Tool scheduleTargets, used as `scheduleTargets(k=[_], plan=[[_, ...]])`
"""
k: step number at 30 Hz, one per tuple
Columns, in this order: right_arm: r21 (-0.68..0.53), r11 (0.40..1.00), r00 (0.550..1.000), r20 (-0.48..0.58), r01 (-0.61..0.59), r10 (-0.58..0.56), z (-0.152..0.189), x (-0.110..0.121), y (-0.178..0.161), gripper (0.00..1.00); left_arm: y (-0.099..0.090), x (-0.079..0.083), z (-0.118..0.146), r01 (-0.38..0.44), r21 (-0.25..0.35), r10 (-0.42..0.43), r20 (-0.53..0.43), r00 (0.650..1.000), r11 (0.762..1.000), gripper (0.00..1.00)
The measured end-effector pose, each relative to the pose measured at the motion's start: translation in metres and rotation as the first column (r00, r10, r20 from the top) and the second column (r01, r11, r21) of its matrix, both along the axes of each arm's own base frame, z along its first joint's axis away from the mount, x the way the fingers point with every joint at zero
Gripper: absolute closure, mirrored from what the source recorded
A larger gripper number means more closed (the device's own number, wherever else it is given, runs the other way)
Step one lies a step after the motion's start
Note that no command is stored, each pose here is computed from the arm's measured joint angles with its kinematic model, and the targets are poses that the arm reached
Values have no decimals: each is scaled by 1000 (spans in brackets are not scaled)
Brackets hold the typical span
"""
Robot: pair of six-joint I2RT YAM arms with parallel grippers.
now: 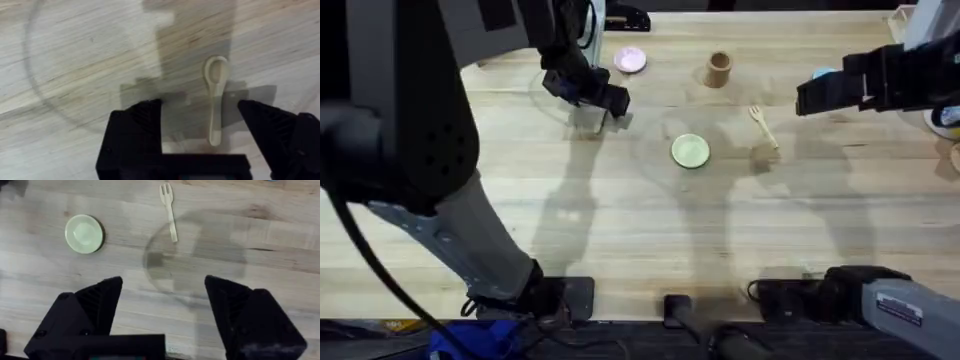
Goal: Pick up a utensil and set it on the pink plate, then put the other utensil in the container.
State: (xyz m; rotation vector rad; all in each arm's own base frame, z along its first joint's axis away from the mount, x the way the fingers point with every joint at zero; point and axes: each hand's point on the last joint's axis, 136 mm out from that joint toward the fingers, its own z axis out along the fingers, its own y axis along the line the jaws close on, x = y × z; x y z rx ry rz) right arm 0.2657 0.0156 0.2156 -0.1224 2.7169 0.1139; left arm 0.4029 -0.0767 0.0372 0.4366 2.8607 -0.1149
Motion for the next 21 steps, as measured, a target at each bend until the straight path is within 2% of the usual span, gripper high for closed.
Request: scheduleTargets(k=[3,5,9,12,13,21], plan=[[0,1000,1000,0,0,0,0,0,0,3,1,1,-1,-12,5,12,-3,1000,1000,114],[0,1000,1000,0,0,0,0,0,0,3,2,2,0,-24,7,24,-3,1000,1000,202],[0,1000,1000,0,0,0,0,0,0,3,1,3,0,-39,-3,39,-4,999,999,642],[0,1000,1000,0,0,0,0,0,0,3,-5,0,0,-39,-27,39,-15,999,999,890],[0,1000,1000,0,0,0,0,0,0,3,-6,1,0,-36,-27,36,-13,999,999,935],[0,1000,1000,-4,0,0,0,-1,0,3,-6,1,1,-36,-27,35,-12,999,999,958]])
